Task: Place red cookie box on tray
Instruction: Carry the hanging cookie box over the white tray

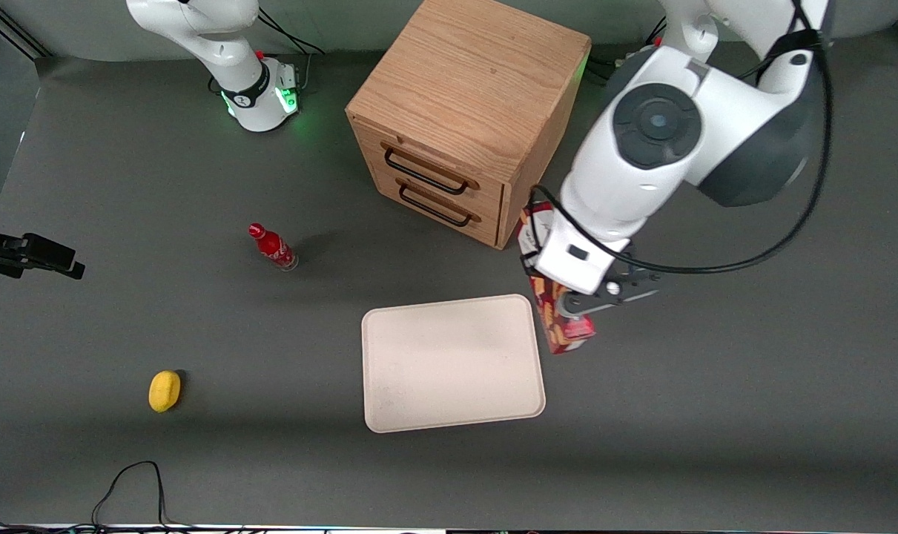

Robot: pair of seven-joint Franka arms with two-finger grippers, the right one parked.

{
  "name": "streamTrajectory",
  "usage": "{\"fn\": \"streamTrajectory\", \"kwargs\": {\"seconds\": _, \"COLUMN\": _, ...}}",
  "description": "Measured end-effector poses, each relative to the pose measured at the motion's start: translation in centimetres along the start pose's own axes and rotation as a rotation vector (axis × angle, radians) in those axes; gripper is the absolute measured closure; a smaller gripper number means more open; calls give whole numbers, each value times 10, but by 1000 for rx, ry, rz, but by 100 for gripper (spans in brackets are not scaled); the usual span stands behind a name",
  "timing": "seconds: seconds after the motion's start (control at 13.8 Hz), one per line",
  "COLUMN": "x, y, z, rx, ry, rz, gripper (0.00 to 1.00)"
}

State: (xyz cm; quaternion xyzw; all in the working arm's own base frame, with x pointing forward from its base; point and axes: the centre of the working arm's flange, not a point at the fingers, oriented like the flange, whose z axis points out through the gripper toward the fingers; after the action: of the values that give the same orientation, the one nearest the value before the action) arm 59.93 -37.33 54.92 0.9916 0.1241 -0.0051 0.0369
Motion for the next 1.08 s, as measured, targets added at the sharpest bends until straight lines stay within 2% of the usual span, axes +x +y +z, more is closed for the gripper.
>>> {"fn": "streamTrajectory", "kwargs": {"seconds": 0.14, "x": -11, "y": 14, "z": 2, "rx": -7, "ry": 3, "rz": 59, "gripper": 97}}
{"fn": "streamTrajectory", "kwargs": {"seconds": 0.29, "x": -12, "y": 20, "z": 18, "rx": 4, "ry": -9, "rz": 99, "gripper": 97}}
{"fn": "streamTrajectory", "kwargs": {"seconds": 0.51, "x": 15, "y": 28, "z": 86, "rx": 27, "ry": -3, "rz": 116, "gripper": 97}}
{"fn": "streamTrajectory", "kwargs": {"seconds": 0.79, "x": 48, "y": 20, "z": 195, "rx": 61, "ry": -19, "rz": 141, "gripper": 97}}
{"fn": "streamTrajectory", "kwargs": {"seconds": 1.08, "x": 59, "y": 13, "z": 260, "rx": 65, "ry": -7, "rz": 149, "gripper": 97}}
